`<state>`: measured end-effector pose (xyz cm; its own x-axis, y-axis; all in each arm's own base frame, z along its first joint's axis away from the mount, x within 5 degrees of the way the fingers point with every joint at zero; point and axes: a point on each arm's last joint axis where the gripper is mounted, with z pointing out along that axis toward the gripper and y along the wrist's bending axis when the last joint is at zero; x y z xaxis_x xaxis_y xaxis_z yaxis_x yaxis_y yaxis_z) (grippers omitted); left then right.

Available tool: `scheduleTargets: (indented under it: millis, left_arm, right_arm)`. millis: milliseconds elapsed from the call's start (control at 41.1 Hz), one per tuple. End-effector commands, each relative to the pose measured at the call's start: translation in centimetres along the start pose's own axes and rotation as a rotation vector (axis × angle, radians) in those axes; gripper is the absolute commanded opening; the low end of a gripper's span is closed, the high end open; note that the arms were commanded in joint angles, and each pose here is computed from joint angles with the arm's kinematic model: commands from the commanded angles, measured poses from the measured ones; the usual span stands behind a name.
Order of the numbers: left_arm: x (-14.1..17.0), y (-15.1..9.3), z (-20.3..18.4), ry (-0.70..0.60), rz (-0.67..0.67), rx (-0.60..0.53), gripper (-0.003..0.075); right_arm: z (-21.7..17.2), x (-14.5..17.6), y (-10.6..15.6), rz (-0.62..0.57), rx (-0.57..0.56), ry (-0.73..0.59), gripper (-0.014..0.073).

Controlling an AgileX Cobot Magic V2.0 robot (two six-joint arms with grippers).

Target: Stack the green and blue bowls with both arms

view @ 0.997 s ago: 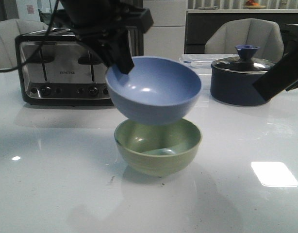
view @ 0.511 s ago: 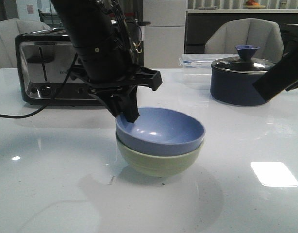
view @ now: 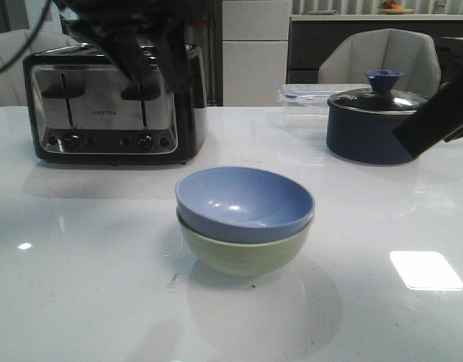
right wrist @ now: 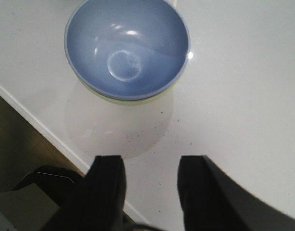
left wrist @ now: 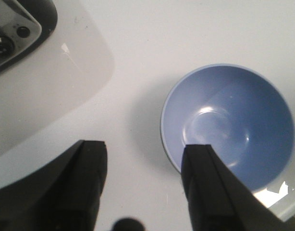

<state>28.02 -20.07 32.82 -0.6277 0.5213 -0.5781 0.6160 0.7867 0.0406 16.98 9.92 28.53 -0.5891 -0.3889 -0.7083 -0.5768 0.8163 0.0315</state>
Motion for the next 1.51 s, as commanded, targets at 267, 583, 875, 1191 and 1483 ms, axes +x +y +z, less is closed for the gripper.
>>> scheduleTargets:
  millis: [267, 583, 875, 1191, 1483]
  left_arm:
    - [7.8, -0.5, -9.5, -0.239, 0.015, -0.017, 0.0424]
    - [17.1, -0.9, -12.2, -0.355, 0.016, -0.025, 0.0424]
    - [21.0, -1.1, -12.9, -0.428, 0.016, -0.031, 0.0411]
    - [20.7, -1.0, -13.0, -0.462, 0.016, -0.032, 0.0115]
    - [20.7, -1.0, -13.0, -0.462, 0.016, -0.032, 0.0092]
  right_arm:
    - [-0.9, -1.3, -0.1, -0.007, 0.014, -0.096, 0.0393]
    - [-0.9, -1.3, -0.1, -0.007, 0.014, -0.095, 0.0393]
    - [-0.9, -1.2, 0.0, -0.007, 0.012, -0.090, 0.0389]
    - [-0.9, -1.2, 0.0, -0.007, 0.011, -0.085, 0.0066]
    - [-0.9, -1.2, 0.0, -0.007, 0.011, -0.085, 0.0057]
